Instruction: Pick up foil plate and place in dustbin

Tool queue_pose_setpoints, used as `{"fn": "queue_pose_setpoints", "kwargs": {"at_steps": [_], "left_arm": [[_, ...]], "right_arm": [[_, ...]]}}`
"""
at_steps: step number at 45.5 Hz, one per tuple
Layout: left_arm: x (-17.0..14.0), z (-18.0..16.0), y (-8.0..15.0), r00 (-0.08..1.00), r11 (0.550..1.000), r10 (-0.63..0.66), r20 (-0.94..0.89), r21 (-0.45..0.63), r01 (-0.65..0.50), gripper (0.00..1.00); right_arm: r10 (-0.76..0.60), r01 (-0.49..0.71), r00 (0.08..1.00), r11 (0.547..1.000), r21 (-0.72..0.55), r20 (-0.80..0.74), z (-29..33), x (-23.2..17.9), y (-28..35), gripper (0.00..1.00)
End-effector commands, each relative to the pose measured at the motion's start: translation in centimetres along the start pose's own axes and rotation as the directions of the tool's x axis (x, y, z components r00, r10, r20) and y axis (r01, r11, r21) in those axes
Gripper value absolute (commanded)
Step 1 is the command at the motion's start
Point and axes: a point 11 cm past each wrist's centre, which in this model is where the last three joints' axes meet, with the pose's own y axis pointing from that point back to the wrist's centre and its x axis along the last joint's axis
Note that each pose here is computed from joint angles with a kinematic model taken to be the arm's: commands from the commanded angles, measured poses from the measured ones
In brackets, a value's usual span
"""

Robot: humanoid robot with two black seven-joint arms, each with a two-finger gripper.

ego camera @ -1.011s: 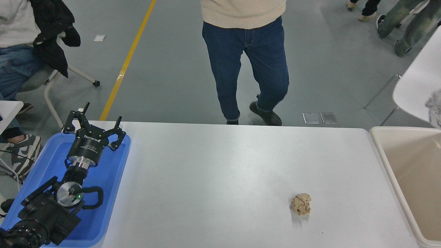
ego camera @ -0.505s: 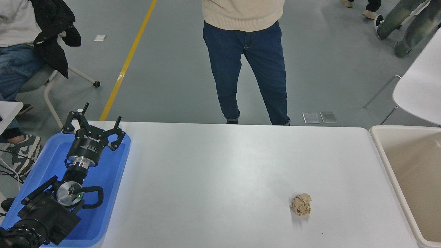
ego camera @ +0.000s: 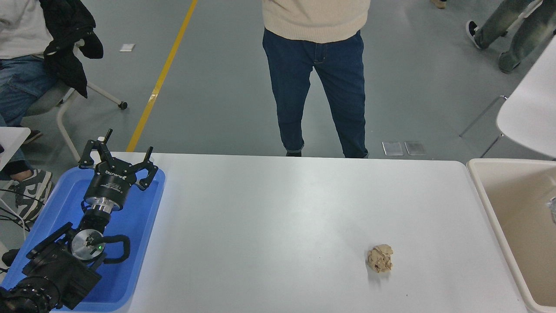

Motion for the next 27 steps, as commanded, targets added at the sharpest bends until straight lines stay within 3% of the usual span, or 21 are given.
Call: {"fn": "queue_pose_setpoints", "kwargs": {"at_steps": [1, 20, 22, 24, 27], "left_arm": [[0.0, 0.0, 0.0, 1.0, 1.0, 0.0, 0.0, 0.0, 0.0, 1.0], [0.0, 0.0, 0.0, 1.0, 1.0, -0.001, 0.0, 0.0, 0.001, 1.0], [0.0, 0.0, 0.0, 1.0, 1.0, 0.0, 0.0, 0.0, 0.0, 1.0], [0.0, 0.0, 0.0, 1.0, 1.0, -0.001, 0.0, 0.0, 0.001, 1.0], [0.0, 0.0, 0.0, 1.0, 1.0, -0.001, 0.0, 0.0, 0.001, 1.0]], "right_arm": [[0.196, -0.195, 0.981, 0.98, -0.037, 0.0, 1.7, -3.8, -2.6, 0.0], [0.284, -0.284, 0.959, 0.959, 0.004, -0.011, -0.6, -6.2, -3.2, 0.0], [0.317, -0.317, 0.948, 0.948, 0.015, -0.01, -1.2, -6.3, -3.2, 0.19], [0.377, -0.377, 0.926, 0.926, 0.02, 0.001, -1.5, -5.9, -3.0, 0.47], [0.443, -0.444, 0.896, 0.896, 0.023, 0.018, -1.8, -5.3, -2.7, 0.68]]}}
